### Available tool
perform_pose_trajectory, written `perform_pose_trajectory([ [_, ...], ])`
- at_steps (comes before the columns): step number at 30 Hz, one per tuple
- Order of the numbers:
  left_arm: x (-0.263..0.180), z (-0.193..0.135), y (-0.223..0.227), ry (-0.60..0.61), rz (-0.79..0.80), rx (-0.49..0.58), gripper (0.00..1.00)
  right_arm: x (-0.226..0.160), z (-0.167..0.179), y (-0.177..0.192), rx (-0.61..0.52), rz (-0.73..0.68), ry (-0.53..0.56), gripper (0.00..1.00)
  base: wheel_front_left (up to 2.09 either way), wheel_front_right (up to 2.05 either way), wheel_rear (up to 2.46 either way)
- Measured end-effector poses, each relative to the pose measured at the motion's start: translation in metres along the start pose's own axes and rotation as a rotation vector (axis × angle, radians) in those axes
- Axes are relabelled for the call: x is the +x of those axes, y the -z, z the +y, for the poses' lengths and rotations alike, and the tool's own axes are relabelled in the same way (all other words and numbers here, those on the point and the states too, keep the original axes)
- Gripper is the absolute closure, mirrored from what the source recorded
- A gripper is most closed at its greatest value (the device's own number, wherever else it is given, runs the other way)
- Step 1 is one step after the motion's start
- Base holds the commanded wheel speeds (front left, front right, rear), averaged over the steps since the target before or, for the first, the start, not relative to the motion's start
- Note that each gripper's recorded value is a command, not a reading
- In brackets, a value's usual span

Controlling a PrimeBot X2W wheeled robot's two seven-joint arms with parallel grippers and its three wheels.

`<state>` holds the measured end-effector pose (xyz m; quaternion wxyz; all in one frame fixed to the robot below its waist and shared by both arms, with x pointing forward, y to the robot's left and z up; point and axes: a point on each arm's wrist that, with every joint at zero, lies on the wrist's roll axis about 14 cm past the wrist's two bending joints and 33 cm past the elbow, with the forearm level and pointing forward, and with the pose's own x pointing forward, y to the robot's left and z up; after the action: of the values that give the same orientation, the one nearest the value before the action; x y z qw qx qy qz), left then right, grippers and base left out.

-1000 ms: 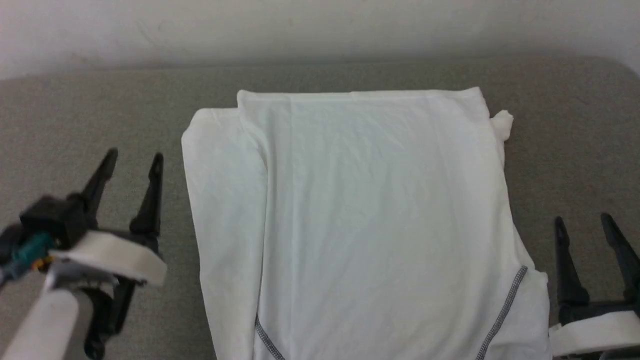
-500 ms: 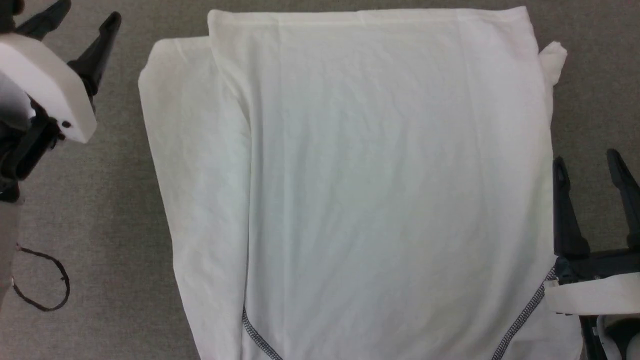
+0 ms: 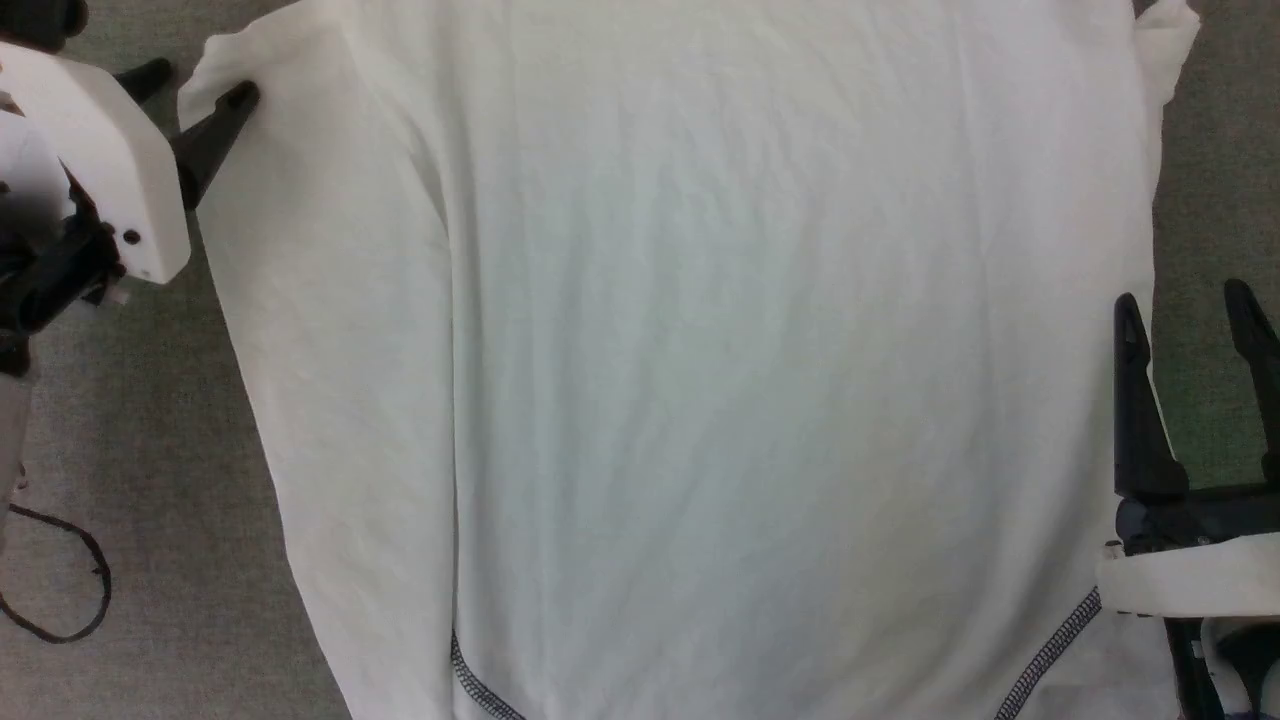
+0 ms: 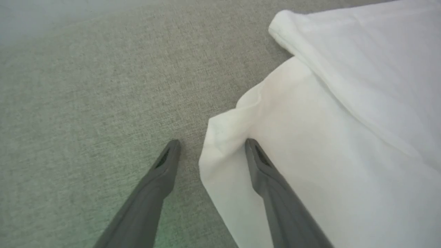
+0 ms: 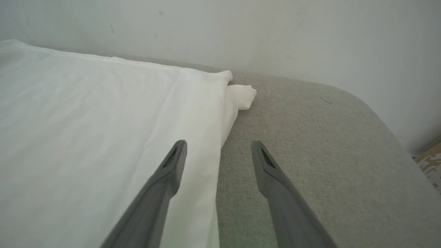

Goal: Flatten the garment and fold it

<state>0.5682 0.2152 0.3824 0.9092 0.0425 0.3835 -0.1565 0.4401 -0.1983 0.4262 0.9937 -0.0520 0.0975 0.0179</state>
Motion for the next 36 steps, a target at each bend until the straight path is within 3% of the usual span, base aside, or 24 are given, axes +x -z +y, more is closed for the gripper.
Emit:
perform_pose_trajectory([
  [1, 0.002, 0.0, 0.0, 0.002, 0.002, 0.003, 0.0, 0.0, -0.001, 0.001, 0.0, 0.003, 0.003, 0.0, 0.0, 0.0, 0.0],
  [2, 0.003, 0.0, 0.0, 0.002, 0.0, 0.005, 0.33, 0.0, -0.002, 0.002, -0.001, 0.005, 0.005, 0.0, 0.0, 0.0, 0.0],
  [3, 0.004, 0.0, 0.0, 0.003, -0.003, 0.006, 1.0, 0.0, -0.002, 0.002, -0.002, 0.005, 0.007, 0.0, 0.0, 0.0, 0.0],
  [11, -0.005, 0.0, -0.011, 0.003, -0.099, -0.053, 1.0, -0.001, -0.003, -0.005, 0.003, -0.013, 0.008, 0.0, 0.0, 0.0, 0.0],
  [19, -0.058, 0.025, -0.026, -0.077, -0.22, -0.125, 1.0, -0.019, -0.004, -0.028, 0.023, -0.066, 0.013, 0.0, 0.0, 0.0, 0.0],
  [26, -0.135, 0.052, -0.034, -0.155, -0.376, -0.218, 1.0, -0.048, -0.009, -0.045, 0.06, -0.104, 0.026, 0.0, 0.0, 0.0, 0.0],
  [36, -0.283, 0.082, -0.026, -0.318, -0.696, -0.339, 1.0, -0.091, -0.015, -0.072, 0.106, -0.196, 0.041, 0.0, 0.0, 0.0, 0.0],
])
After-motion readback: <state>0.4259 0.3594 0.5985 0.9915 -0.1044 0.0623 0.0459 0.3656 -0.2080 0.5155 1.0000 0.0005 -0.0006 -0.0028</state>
